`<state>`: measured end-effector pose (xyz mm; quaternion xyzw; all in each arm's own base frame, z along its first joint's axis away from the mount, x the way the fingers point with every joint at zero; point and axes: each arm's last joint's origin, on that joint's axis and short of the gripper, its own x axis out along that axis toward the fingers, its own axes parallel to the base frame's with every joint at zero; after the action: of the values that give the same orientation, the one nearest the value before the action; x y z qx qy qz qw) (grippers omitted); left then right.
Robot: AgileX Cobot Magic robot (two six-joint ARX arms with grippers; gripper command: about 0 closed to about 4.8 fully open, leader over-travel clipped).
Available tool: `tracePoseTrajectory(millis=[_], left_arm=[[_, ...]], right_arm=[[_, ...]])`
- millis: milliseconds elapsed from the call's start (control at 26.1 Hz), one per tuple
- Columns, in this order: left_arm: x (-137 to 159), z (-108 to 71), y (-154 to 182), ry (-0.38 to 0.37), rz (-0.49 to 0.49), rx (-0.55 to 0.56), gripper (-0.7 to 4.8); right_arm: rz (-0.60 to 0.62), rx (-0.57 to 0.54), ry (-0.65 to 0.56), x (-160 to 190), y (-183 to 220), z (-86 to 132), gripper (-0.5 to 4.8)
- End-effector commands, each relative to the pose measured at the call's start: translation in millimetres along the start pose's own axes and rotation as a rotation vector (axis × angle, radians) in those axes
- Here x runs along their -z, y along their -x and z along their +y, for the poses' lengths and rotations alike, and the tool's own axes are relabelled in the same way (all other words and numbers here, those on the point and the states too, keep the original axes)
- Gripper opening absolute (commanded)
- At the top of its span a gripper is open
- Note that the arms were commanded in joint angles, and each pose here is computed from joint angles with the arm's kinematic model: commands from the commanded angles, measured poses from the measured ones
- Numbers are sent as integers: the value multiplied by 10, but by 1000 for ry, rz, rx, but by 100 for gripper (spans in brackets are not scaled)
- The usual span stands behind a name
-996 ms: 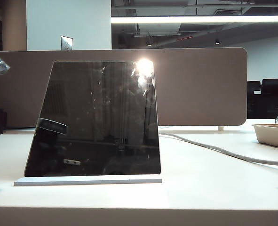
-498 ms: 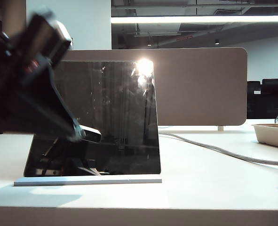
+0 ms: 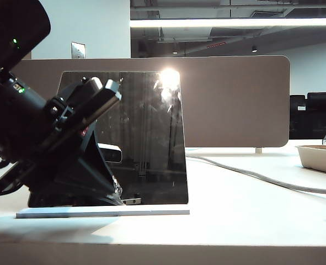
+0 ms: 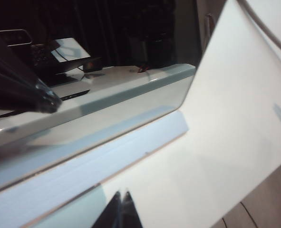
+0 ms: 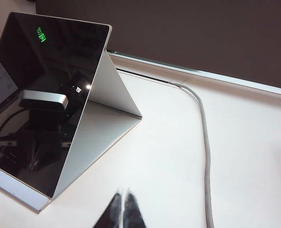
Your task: Push the base of the mirror on the table to move it forward for a short distance.
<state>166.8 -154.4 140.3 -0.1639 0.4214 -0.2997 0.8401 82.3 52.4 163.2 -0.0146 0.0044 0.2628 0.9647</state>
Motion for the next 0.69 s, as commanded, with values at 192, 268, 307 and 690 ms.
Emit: tracePoseTrajectory(millis=[192, 268, 307, 690], left_arm=[[46, 45, -52, 17, 36, -48, -2], [46, 52, -52, 17, 29, -66, -2], [52, 59, -52, 18, 31, -77, -2], [76, 100, -93, 39, 29, -134, -2]], right_arm=[[-14, 0, 2, -16, 0, 0, 22], [-14, 0, 2, -16, 0, 0, 22], [-14, 0, 2, -15, 0, 0, 22], [-14, 0, 2, -16, 0, 0, 22]])
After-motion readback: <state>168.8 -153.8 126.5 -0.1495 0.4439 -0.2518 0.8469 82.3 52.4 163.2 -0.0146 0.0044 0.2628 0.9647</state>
